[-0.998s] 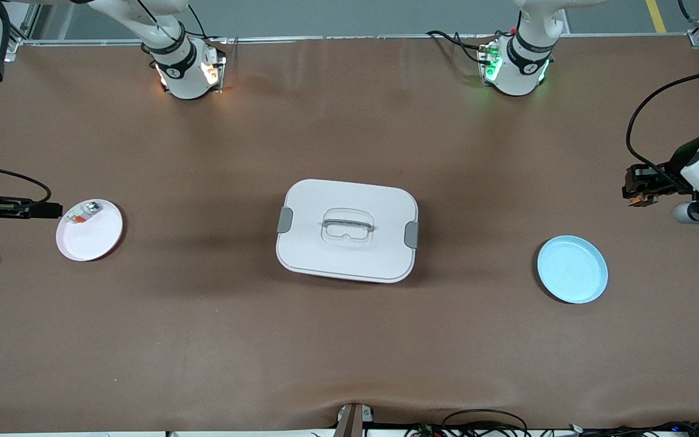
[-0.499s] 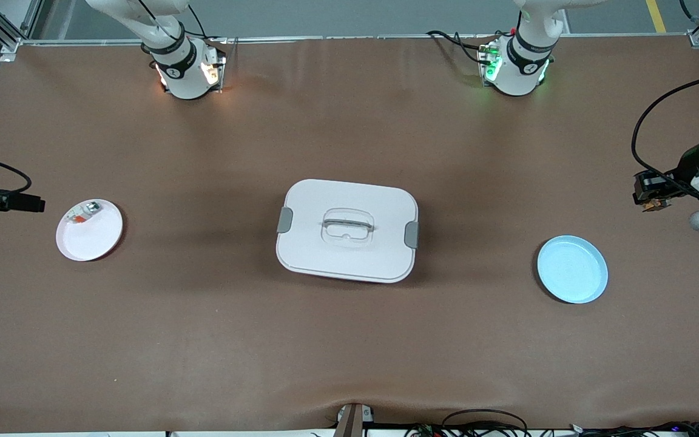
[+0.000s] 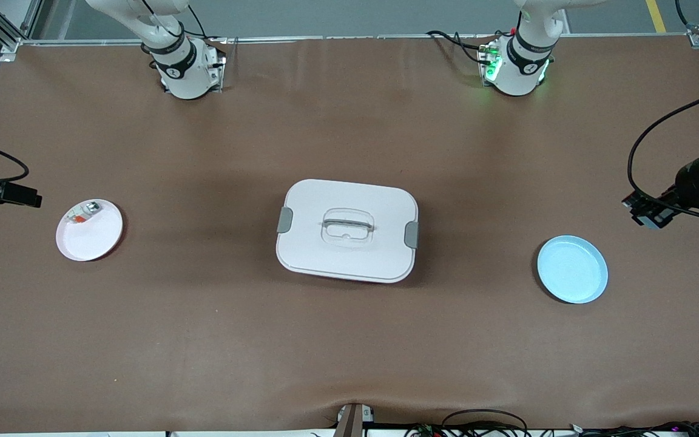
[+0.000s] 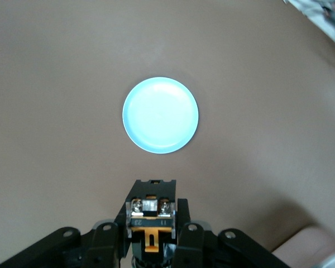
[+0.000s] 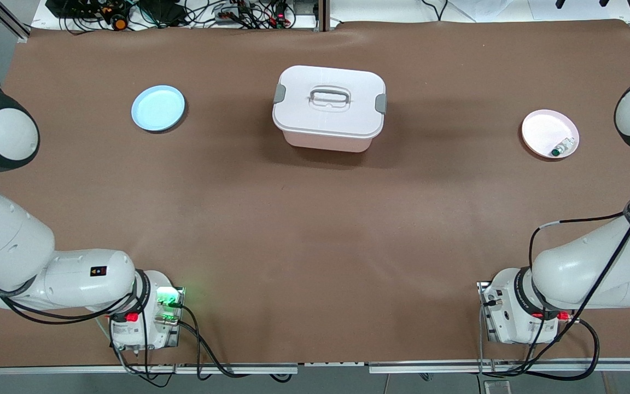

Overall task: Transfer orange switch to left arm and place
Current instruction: 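Move the switch with the left gripper over the light-blue plate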

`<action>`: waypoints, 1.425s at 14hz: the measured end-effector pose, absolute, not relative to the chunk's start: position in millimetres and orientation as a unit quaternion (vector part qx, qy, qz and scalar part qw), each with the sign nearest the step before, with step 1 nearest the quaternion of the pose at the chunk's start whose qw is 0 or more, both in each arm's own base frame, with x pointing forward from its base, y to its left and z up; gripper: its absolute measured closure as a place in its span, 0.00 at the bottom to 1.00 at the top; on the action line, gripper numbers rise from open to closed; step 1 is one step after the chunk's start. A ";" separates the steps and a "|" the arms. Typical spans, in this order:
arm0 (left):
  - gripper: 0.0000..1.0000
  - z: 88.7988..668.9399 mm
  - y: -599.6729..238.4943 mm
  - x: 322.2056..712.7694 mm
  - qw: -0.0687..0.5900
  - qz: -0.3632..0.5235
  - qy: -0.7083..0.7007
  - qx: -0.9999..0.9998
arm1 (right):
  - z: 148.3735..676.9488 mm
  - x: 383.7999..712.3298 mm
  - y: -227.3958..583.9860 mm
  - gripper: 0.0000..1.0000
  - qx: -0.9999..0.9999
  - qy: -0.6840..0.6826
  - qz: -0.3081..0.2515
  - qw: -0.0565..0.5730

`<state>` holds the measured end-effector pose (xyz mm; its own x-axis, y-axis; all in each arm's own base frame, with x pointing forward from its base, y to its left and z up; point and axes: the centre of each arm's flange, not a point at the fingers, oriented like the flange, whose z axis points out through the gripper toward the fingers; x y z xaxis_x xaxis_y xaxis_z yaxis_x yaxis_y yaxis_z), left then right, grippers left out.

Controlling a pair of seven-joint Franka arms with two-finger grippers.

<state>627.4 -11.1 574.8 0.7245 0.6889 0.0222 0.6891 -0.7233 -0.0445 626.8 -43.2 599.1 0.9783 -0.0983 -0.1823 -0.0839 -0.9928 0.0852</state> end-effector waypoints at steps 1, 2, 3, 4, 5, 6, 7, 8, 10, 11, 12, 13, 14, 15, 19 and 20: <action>0.66 574.6 -2.8 629.0 0.023 -0.006 -0.412 -0.911 | 600.3 624.7 -43.1 0.00 0.994 -0.046 -0.094 0.039; 0.66 574.0 5.7 631.1 0.020 -0.012 -0.450 -0.893 | 600.8 623.4 -43.1 0.00 0.994 -0.046 -0.094 0.038; 0.66 571.7 16.2 634.0 0.017 -0.017 -0.483 -0.875 | 600.8 622.6 -43.0 0.00 0.994 -0.046 -0.095 0.038; 0.66 565.1 26.6 637.1 0.015 -0.018 -0.511 -0.859 | 600.6 621.7 -42.7 0.00 0.994 -0.046 -0.096 0.037; 0.66 554.6 35.6 640.9 0.014 -0.017 -0.534 -0.845 | 600.2 619.9 -41.7 0.00 0.994 -0.045 -0.097 0.033; 0.66 540.5 43.4 645.5 0.013 -0.017 -0.554 -0.832 | 600.7 616.8 -40.3 0.00 0.994 -0.044 -0.098 0.026; 0.66 526.8 48.9 649.5 0.010 -0.018 -0.569 -0.822 | 601.9 613.4 -39.6 0.00 0.994 -0.043 -0.095 0.022; 0.66 512.6 51.8 652.5 0.009 -0.019 -0.582 -0.813 | 604.0 609.6 -38.8 0.00 0.995 -0.043 -0.089 0.020; 0.66 486.3 51.1 655.6 0.004 -0.023 -0.603 -0.798 | 609.5 600.8 -37.1 0.00 0.996 -0.042 -0.077 0.017; 0.66 473.8 49.4 655.5 0.003 -0.024 -0.608 -0.793 | 611.1 596.8 -36.5 0.00 0.996 -0.041 -0.076 0.016; 0.66 461.1 48.0 654.6 0.002 -0.024 -0.611 -0.791 | 611.2 594.2 -36.0 0.00 0.996 -0.041 -0.077 0.015; 0.66 448.7 47.0 653.4 0.001 -0.025 -0.612 -0.790 | 610.9 592.9 -35.7 0.00 0.996 -0.041 -0.077 0.015; 0.66 436.6 46.1 651.7 0.000 -0.025 -0.614 -0.789 | 611.1 592.4 -35.0 0.00 0.996 -0.040 -0.076 0.014; 0.66 425.2 45.3 649.3 0.000 -0.024 -0.615 -0.788 | 612.2 591.8 -33.6 0.00 0.996 -0.039 -0.075 0.014; 0.66 390.4 43.6 641.4 0.006 -0.013 -0.623 -0.782 | 620.3 584.9 -30.6 0.00 0.997 -0.037 -0.070 0.013; 0.66 381.8 43.4 641.1 0.007 -0.010 -0.627 -0.779 | 621.2 581.7 -30.3 0.00 0.997 -0.036 -0.068 0.013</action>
